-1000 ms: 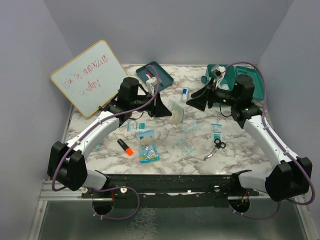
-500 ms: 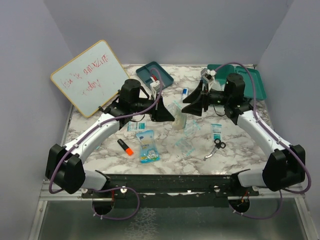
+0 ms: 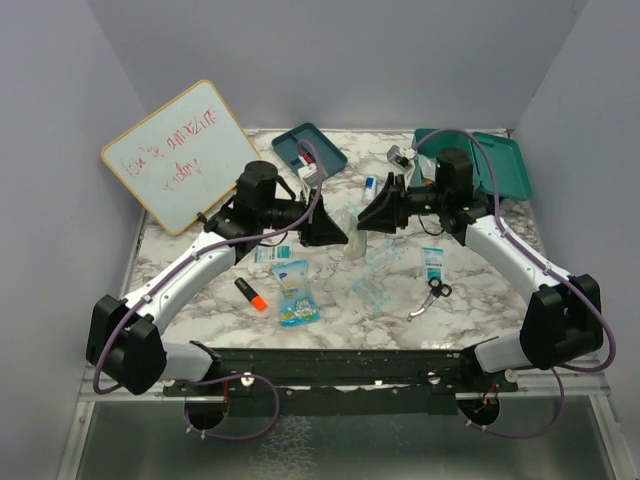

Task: Organize the medicine kit
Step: Pick up the medical item at the center of the board.

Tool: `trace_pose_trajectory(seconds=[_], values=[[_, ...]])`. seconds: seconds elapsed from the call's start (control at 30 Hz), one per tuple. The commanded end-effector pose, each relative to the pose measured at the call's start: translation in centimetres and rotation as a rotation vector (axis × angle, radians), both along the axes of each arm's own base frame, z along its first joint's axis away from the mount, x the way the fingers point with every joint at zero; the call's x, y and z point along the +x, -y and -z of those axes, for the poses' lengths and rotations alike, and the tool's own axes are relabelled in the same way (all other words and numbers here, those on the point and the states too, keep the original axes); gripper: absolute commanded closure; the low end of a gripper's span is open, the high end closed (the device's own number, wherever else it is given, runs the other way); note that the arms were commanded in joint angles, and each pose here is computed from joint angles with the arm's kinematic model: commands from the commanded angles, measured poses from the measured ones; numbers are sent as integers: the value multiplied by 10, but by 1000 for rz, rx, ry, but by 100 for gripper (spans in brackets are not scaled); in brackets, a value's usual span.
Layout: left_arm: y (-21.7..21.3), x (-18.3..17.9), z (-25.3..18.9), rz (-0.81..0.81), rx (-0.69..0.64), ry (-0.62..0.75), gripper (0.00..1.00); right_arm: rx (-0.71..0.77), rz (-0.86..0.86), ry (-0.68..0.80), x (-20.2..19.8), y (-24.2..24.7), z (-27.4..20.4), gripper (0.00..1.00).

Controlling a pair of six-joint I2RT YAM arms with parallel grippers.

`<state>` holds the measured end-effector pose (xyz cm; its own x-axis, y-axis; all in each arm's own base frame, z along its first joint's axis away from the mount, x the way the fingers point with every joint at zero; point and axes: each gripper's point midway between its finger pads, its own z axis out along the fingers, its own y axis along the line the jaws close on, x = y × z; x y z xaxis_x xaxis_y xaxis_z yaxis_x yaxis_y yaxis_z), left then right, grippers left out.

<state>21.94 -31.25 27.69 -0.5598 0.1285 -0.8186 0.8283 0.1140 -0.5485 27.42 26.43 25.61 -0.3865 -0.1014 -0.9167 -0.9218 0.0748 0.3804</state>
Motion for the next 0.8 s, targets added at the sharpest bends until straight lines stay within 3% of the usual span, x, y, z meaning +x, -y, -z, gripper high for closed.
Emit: trace_pose_trajectory(seconds=[0.0, 0.17, 0.37, 0.4, 0.53, 0.67, 0.77], values=[[-6, 5, -3, -67, 8, 97, 100, 4, -28, 29, -2, -2, -9, 69], [-12, 8, -1, -121, 32, 125, 100, 4, 14, 50, 1, -1, -13, 97], [-16, 8, -6, -149, 24, 156, 100, 0, 53, 62, 4, 1, -14, 99], [-18, 13, -6, -187, 34, 150, 100, -10, 90, 60, 9, 2, -15, 96], [-30, 41, -6, -422, 69, 65, 100, -30, 215, 53, 20, 8, -16, 56], [-34, 49, -18, -528, 5, -17, 100, 15, 287, 80, 20, 11, -22, 40], [-35, 57, -29, -601, -36, -97, 100, 30, 337, 187, 20, 8, -23, 27]])
